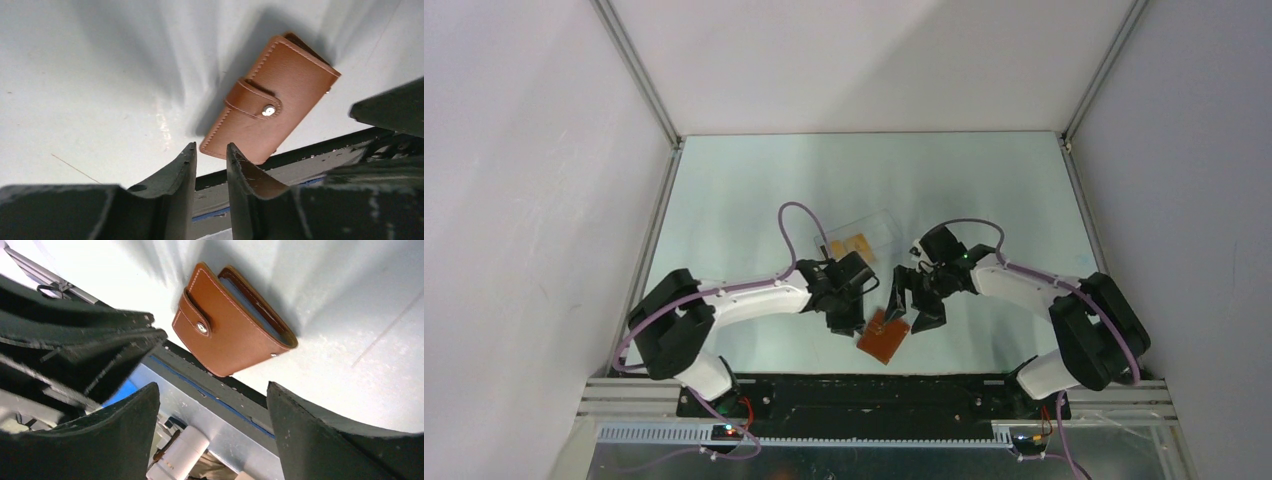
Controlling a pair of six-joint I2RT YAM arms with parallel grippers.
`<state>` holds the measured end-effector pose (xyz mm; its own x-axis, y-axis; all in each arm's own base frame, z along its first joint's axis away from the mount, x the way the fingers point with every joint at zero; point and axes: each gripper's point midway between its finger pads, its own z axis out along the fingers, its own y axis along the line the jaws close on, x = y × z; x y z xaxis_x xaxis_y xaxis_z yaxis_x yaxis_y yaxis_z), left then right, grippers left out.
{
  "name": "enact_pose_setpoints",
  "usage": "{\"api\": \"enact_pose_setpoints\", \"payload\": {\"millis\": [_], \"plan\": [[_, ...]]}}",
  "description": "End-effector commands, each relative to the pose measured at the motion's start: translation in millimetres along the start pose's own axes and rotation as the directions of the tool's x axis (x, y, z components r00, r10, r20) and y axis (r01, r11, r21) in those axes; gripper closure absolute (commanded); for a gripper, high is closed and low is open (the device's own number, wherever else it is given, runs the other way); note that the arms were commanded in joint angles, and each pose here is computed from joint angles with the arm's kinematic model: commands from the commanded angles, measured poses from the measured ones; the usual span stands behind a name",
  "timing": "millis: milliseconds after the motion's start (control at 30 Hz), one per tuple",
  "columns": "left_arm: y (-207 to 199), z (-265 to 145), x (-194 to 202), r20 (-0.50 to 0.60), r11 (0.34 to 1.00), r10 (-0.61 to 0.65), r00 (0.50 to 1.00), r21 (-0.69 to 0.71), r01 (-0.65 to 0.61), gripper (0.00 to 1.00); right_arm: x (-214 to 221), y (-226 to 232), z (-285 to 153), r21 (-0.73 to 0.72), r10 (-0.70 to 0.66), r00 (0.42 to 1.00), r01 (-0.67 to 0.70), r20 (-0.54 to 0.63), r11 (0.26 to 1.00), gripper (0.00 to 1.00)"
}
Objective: Put the credit cards into the card holder
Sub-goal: Close the card holder at the center of the board.
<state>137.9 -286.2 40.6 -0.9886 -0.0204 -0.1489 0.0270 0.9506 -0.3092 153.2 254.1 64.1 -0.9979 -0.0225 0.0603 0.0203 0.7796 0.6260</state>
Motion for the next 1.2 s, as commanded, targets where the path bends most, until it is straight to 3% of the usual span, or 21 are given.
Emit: {"api": "enact_pose_setpoints", "payload": {"millis": [0, 433, 767, 967, 1167], "plan": [[-6, -6, -3, -0.004, 0.995, 0.010, 1.000, 0.098, -0.010, 0.66, 1, -9, -15, 0.055, -0.017, 1.000, 0.015, 0.026, 0.998, 0.17], [-21, 12, 22, -0.129, 0.975, 0.005, 0.992, 0.220, 0.023, 0.66, 4, -13, 16, 0.002, 0.053, 0.997, -0.053, -0.051, 0.999, 0.16], [-47, 14, 39, -0.174, 0.964, 0.028, 0.984, 0.267, 0.019, 0.69, -25, 9, 25, -0.038, 0.037, 0.998, -0.039, -0.053, 0.999, 0.16], [-47, 10, 33, -0.124, 0.964, 0.001, 0.992, 0.264, 0.032, 0.65, -36, 1, 20, 0.033, 0.017, 1.000, -0.016, -0.015, 0.999, 0.15], [-50, -19, 9, 0.017, 0.947, -0.024, 1.000, 0.320, 0.017, 0.47, -38, -9, 9, 0.086, -0.006, 1.000, 0.005, 0.019, 0.996, 0.14]]}}
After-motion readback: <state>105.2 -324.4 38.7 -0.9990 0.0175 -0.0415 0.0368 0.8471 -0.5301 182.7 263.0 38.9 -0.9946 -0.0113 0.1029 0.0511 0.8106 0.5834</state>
